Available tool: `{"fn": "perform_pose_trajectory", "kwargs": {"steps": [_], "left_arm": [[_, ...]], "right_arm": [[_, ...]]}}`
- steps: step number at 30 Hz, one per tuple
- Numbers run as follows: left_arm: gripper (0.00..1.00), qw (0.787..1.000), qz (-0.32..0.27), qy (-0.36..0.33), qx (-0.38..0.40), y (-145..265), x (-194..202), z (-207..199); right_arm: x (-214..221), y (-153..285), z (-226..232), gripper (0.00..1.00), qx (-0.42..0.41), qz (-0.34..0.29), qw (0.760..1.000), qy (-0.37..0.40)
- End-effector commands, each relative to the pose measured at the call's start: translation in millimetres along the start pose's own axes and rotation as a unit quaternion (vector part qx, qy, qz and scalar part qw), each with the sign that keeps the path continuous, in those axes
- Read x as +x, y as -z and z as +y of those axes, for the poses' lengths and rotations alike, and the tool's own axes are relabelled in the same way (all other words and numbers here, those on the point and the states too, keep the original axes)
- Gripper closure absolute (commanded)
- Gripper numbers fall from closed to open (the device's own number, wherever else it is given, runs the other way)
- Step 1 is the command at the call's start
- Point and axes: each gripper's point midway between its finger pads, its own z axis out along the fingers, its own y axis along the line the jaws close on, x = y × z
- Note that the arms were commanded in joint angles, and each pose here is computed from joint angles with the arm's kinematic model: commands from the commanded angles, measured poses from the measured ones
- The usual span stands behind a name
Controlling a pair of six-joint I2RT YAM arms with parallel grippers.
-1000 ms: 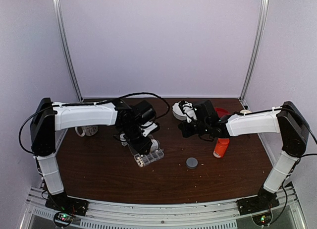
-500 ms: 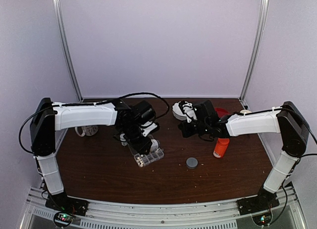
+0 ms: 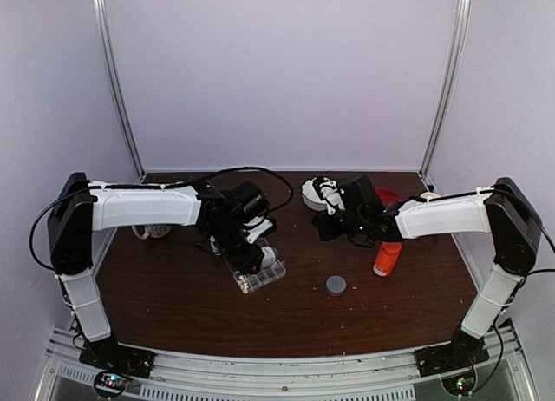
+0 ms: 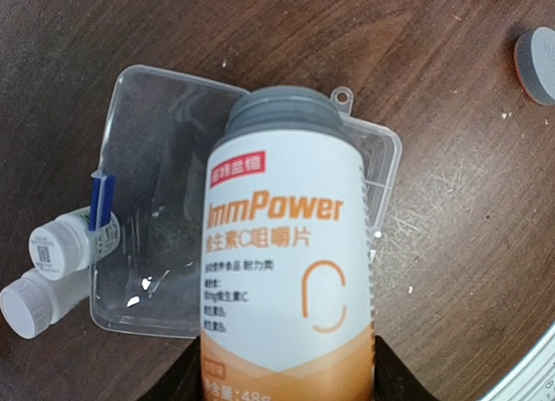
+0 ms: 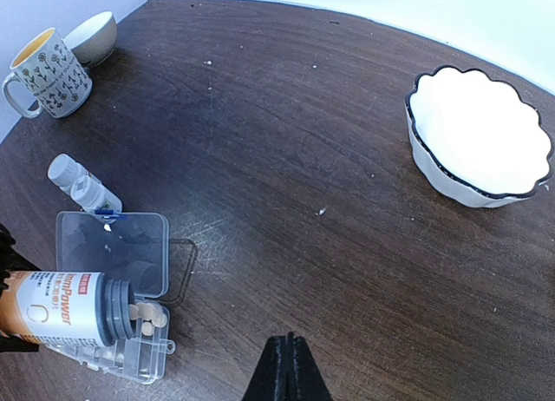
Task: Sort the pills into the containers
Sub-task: Pour the pill into the compartment of the pill container.
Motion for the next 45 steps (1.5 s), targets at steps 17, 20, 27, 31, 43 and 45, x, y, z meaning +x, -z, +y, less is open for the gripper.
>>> {"fn": "perform_pose_trajectory", "kwargs": {"steps": [17, 20, 27, 31, 43, 45], "left_arm": [[1.00, 0.984, -0.169, 0.012, 0.050, 53, -5, -11], [1.00, 0.974, -0.215, 0.014, 0.071, 68, -5, -16], [1.00, 0.963, -0.237, 0.001, 0.132, 76, 6, -34], [1.00, 0.963, -0.236, 0.009, 0.132, 74, 13, -34], [1.00, 0.938, -0.314, 0.027, 0.145, 102, 15, -31], [1.00, 0.935, -0.322, 0.027, 0.145, 106, 16, -30]], "right_arm": [[-9, -4, 12, 1.00, -0.033, -0.004, 0.999, 0.011], [-10, -3, 19, 1.00, -0.050, -0.007, 0.999, 0.015], [-10, -3, 24, 1.00, -0.060, -0.006, 0.998, 0.019], [-10, -3, 24, 1.00, -0.060, -0.007, 0.998, 0.020], [-15, 9, 19, 1.00, -0.049, -0.031, 0.998, 0.031], [-16, 13, 16, 1.00, -0.041, -0.037, 0.998, 0.033]]}}
